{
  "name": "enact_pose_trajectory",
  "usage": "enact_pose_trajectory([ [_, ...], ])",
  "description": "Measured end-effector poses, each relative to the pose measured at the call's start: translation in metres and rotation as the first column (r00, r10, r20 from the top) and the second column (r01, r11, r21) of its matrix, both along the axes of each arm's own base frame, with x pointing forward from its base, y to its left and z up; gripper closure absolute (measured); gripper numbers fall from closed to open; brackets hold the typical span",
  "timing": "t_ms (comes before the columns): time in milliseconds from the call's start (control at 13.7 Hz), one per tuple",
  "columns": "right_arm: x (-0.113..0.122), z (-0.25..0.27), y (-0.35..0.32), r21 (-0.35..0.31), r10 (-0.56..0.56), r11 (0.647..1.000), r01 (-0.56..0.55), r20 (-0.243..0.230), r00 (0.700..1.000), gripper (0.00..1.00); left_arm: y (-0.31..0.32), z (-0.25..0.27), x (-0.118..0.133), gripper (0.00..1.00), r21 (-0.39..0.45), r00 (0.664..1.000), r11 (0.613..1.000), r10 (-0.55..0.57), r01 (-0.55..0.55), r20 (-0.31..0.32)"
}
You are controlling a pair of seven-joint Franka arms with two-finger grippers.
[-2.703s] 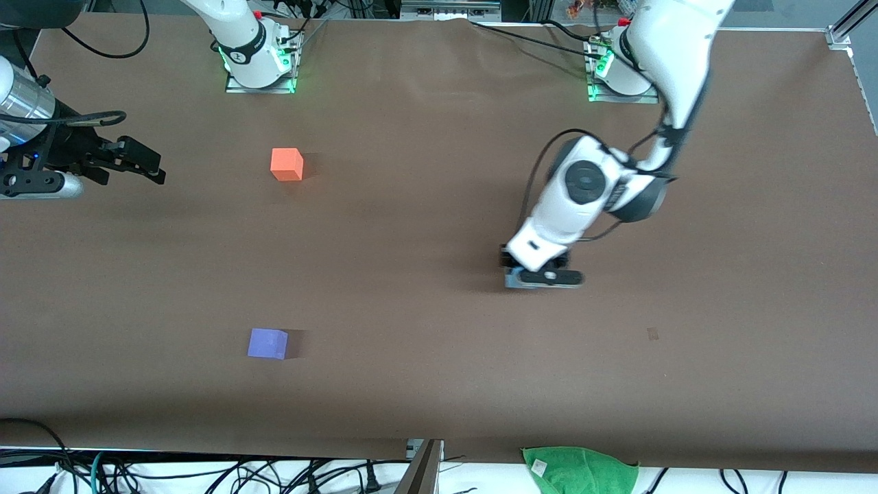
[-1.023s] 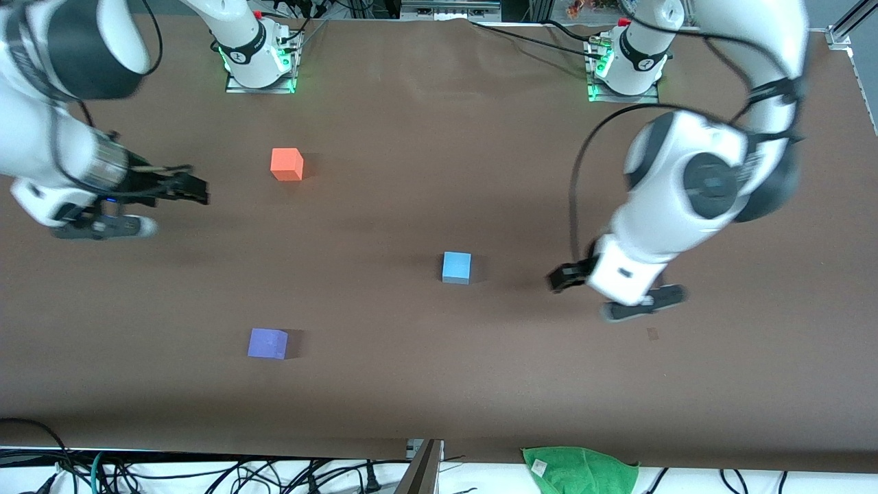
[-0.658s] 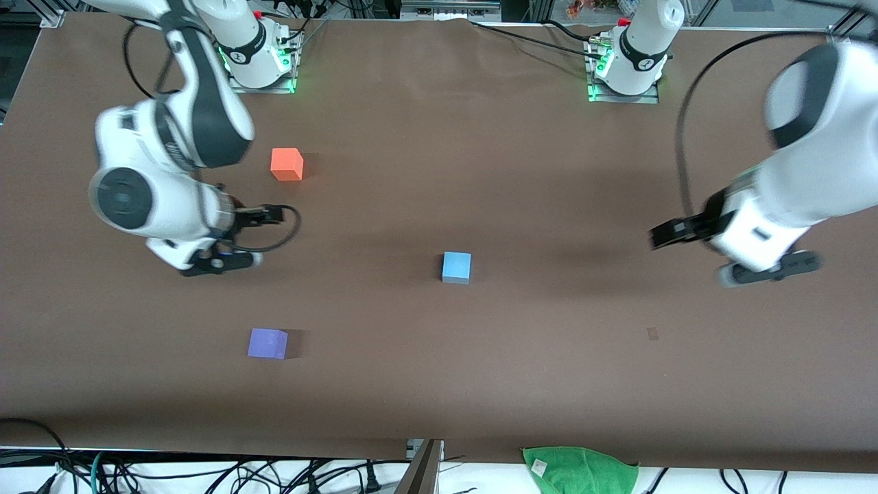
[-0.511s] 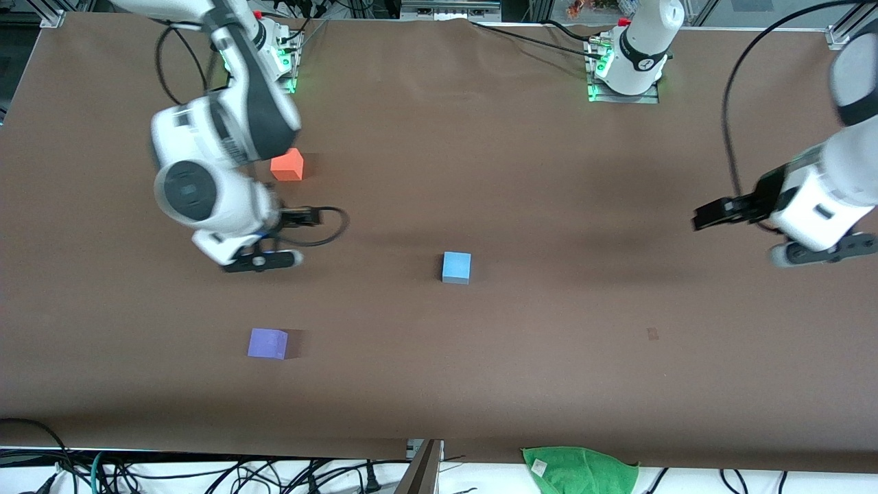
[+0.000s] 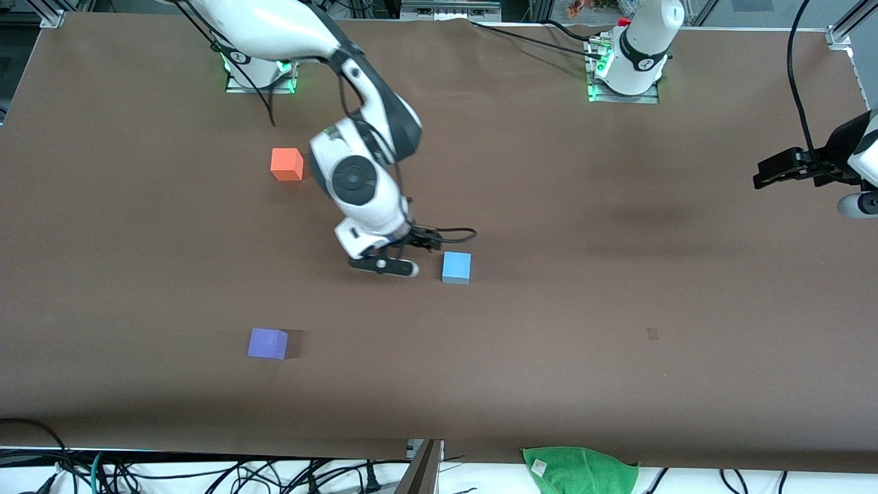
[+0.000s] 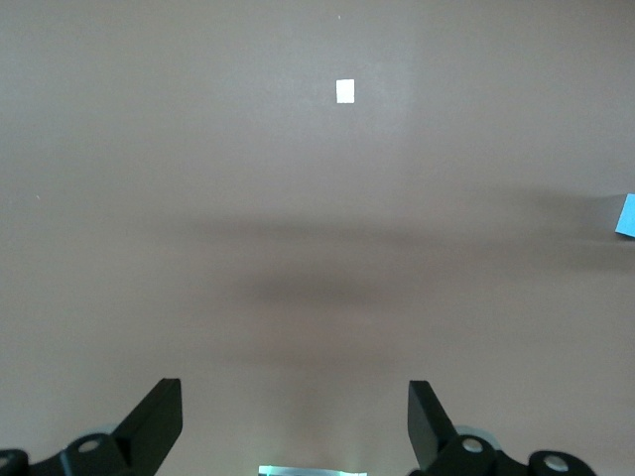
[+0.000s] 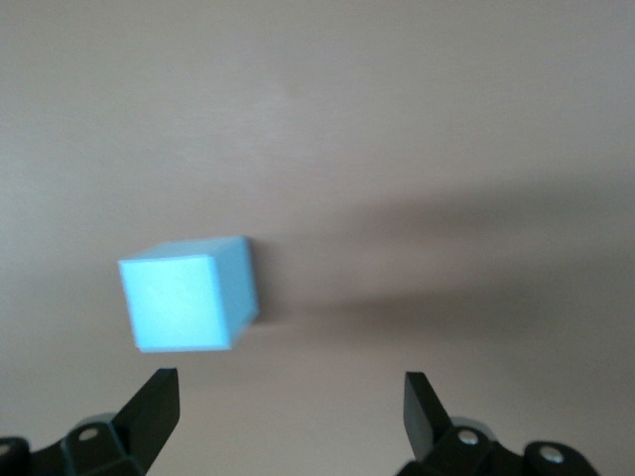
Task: Place blue block between orange and purple blocks
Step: 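Reach the right gripper to the blue cube while the left gripper withdraws, then close the right gripper on the light-blue cube and lift it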
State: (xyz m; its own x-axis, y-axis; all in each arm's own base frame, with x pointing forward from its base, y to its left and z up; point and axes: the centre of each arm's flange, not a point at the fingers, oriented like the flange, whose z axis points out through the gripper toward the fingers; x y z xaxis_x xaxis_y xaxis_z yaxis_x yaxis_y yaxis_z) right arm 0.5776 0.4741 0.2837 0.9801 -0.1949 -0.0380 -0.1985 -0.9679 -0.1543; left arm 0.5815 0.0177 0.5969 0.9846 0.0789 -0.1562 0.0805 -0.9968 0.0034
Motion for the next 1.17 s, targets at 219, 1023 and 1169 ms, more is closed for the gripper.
enact_pose_trajectory([
  [219,-0.017,-0.035,0.043,0.021,0.009,1.000,-0.010,0.056,0.998,0.00,-0.002,-0.013,0.001,0.00,-0.002,1.000,1.000,-0.004,0.004,-0.027],
  [1023,-0.026,-0.080,0.062,-0.006,0.080,0.997,-0.080,0.160,0.984,0.02,0.014,-0.025,0.008,0.00,-0.007,0.999,1.000,0.004,-0.004,-0.039],
  [1169,-0.025,-0.079,0.062,-0.006,0.080,0.997,-0.080,0.163,0.983,0.17,0.009,-0.026,0.010,0.00,-0.009,0.999,1.000,-0.004,0.004,-0.039],
])
